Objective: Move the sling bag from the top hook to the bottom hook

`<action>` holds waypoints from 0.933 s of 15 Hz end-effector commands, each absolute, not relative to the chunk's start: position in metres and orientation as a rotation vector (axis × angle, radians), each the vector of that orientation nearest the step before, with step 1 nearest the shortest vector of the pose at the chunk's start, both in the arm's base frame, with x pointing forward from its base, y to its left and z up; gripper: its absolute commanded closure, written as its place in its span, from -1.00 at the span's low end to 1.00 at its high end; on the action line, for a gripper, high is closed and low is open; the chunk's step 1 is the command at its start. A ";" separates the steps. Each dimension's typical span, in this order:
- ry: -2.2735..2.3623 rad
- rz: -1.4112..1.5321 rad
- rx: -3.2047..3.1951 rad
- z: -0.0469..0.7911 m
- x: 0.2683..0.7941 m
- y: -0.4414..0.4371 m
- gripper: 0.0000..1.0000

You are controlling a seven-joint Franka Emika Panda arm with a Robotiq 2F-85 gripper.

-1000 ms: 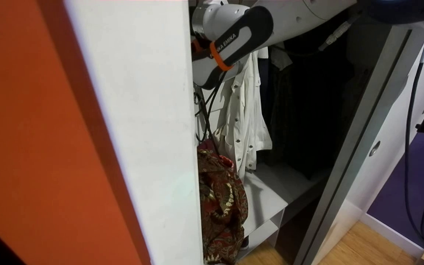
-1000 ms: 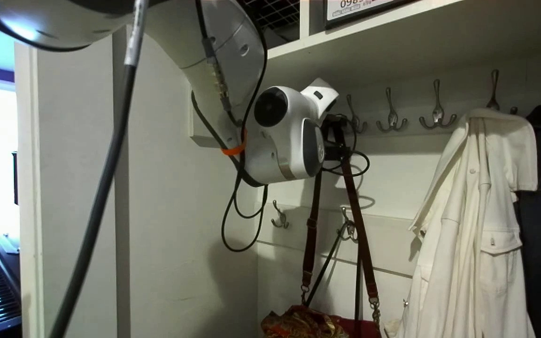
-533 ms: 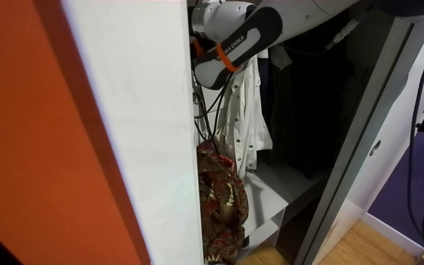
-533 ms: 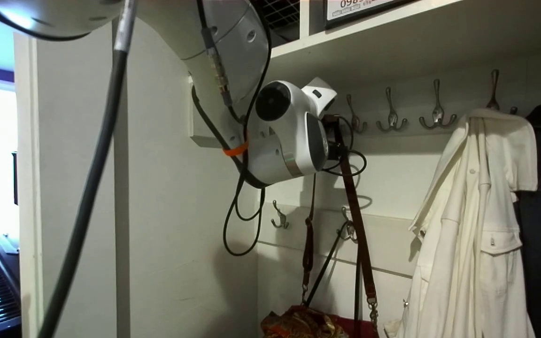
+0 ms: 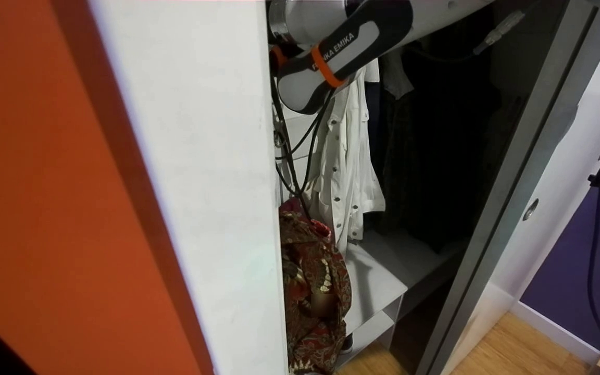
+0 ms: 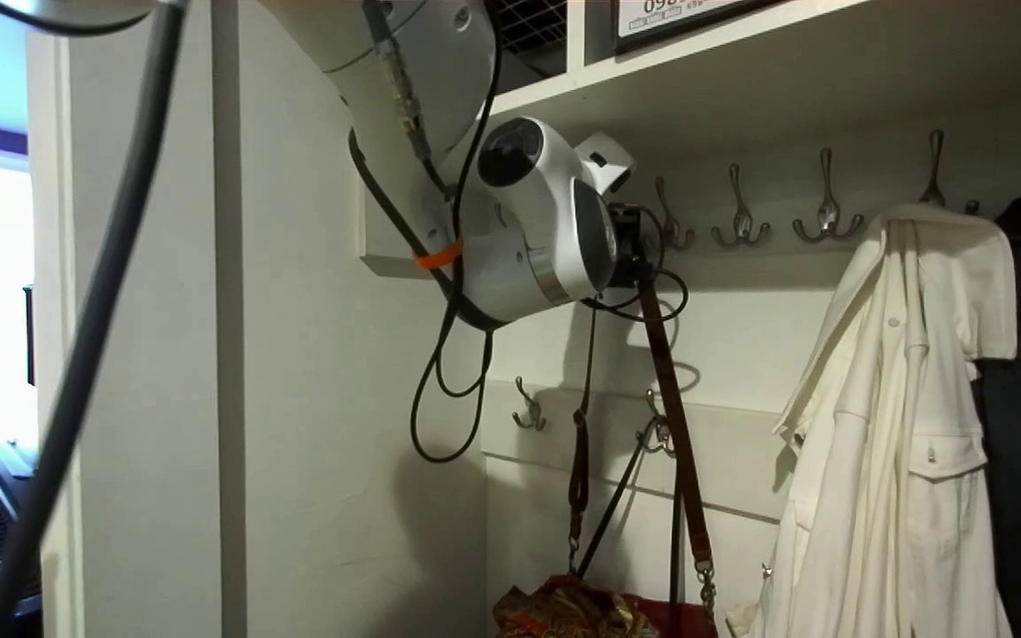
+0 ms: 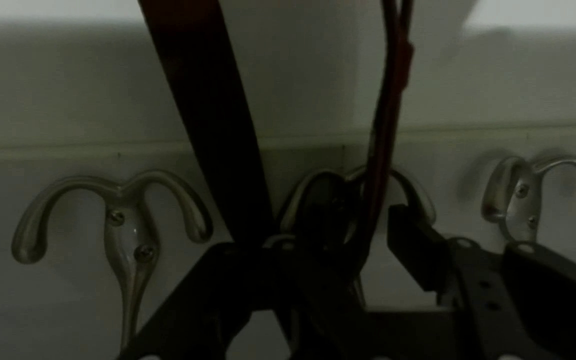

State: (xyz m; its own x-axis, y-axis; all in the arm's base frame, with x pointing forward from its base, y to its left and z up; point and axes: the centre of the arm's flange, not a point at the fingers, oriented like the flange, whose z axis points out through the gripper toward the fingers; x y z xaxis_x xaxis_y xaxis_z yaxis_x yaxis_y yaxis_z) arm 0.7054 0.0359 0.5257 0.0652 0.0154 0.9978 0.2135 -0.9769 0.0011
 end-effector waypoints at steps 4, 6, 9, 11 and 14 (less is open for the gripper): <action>-0.211 -2.008 -2.224 0.531 0.704 0.038 0.14; -0.206 -2.005 -2.227 0.532 0.704 0.038 0.14; -0.078 -2.057 -2.224 0.526 0.707 0.043 -0.36; -0.018 -2.066 -2.201 0.520 0.706 0.050 -0.36; 0.110 -2.089 -2.178 0.518 0.706 0.055 -0.36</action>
State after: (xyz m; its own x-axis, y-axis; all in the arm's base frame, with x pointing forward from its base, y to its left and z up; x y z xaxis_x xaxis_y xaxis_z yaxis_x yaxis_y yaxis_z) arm 0.7058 0.0475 0.5259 0.0769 -0.0937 0.9926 0.1069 -0.9891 -0.1016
